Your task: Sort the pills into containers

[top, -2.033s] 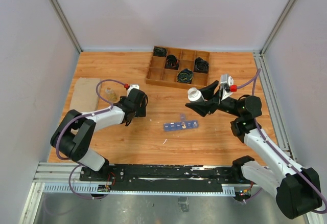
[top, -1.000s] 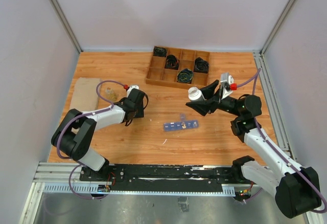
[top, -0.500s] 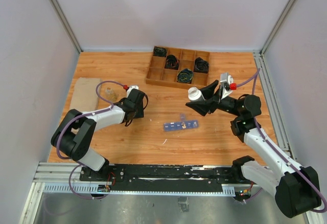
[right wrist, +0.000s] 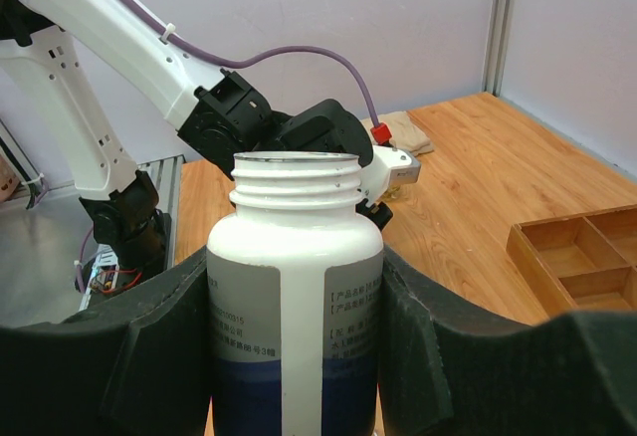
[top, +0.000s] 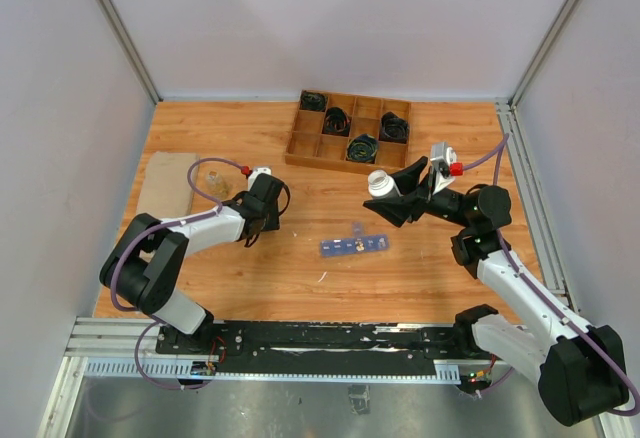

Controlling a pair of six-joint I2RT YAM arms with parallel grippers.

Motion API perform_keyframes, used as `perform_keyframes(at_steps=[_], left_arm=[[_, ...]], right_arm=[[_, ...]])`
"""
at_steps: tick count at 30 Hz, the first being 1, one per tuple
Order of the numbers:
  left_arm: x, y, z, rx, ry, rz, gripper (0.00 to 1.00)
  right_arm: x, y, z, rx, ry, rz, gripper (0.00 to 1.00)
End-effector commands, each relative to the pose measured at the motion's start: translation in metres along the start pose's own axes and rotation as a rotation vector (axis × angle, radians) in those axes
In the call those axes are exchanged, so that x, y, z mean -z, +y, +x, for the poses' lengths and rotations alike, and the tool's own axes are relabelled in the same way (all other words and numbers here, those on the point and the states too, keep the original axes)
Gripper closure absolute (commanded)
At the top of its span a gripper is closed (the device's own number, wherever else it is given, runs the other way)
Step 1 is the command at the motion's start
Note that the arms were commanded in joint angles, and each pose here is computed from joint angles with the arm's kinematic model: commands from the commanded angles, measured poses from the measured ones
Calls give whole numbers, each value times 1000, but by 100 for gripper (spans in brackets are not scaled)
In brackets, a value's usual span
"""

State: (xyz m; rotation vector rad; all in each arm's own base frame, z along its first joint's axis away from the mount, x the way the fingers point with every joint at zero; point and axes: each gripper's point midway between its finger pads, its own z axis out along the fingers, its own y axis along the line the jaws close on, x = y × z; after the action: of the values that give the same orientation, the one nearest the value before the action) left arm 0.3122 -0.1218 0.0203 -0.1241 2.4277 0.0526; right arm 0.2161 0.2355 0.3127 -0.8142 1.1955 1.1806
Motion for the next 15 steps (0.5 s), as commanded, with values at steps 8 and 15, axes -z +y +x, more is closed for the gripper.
perform_keyframes(at_steps=[8, 15], left_arm=[[23, -19, -9, 30, -30, 154, 67], [120, -95, -18, 120, -101, 805, 68]], right_arm=[[4, 8, 9, 132, 67, -100, 85], [14, 15, 27, 293, 226, -203, 85]])
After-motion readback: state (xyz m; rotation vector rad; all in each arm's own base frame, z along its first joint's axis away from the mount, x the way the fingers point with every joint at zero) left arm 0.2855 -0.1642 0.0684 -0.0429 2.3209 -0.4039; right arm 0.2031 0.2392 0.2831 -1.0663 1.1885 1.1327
